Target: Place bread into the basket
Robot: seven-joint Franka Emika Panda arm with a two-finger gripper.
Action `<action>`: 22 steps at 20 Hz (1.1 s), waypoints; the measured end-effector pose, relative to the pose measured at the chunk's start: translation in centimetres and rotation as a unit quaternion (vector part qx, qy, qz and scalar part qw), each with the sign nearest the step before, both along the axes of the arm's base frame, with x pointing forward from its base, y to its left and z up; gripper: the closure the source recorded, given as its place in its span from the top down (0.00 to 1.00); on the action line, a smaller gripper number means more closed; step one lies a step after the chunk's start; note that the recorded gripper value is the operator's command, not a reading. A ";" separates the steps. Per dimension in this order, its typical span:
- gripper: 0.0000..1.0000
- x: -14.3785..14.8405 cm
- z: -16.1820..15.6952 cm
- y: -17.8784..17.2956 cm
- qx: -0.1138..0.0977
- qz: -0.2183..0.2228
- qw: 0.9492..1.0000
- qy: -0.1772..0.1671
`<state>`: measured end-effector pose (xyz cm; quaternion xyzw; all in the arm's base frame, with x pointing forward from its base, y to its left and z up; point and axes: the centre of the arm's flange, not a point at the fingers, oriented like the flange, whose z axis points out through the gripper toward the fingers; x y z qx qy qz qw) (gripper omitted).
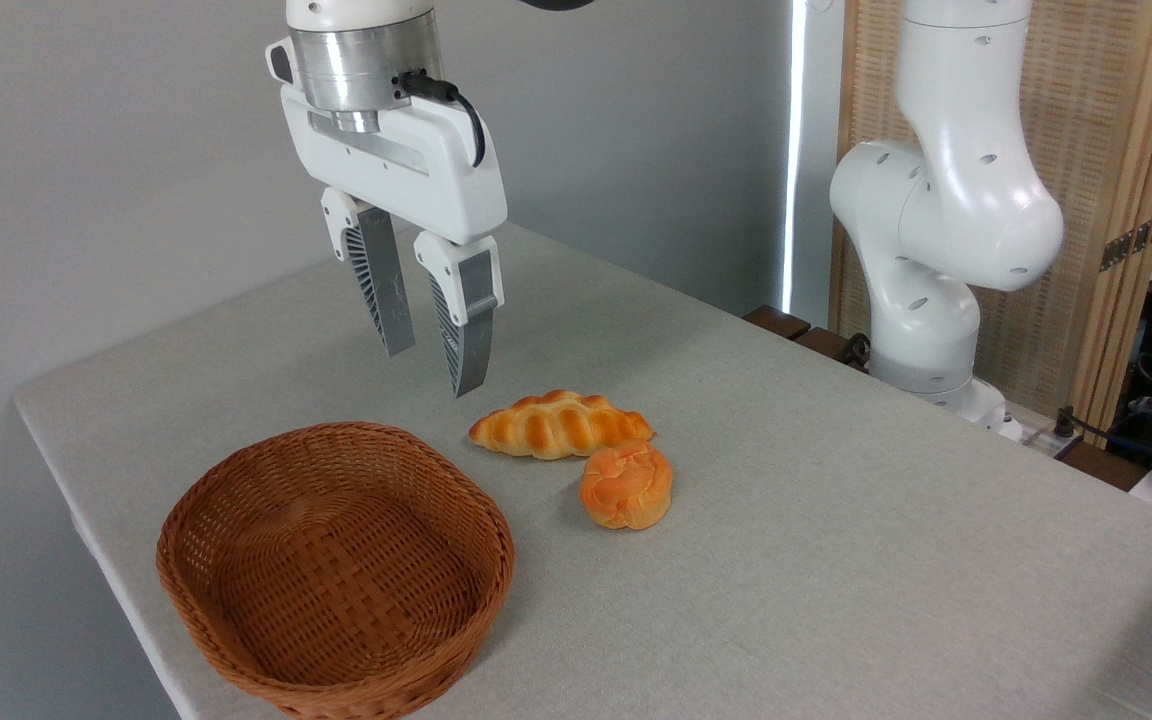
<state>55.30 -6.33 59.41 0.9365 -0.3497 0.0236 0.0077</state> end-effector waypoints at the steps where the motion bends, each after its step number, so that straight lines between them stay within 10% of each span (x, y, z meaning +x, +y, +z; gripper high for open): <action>1: 1.00 0.0 0.0 0.0 0.000 0.000 1.000 0.000; 22: 1.00 0.3 -0.5 1.0 0.000 0.009 1.000 0.004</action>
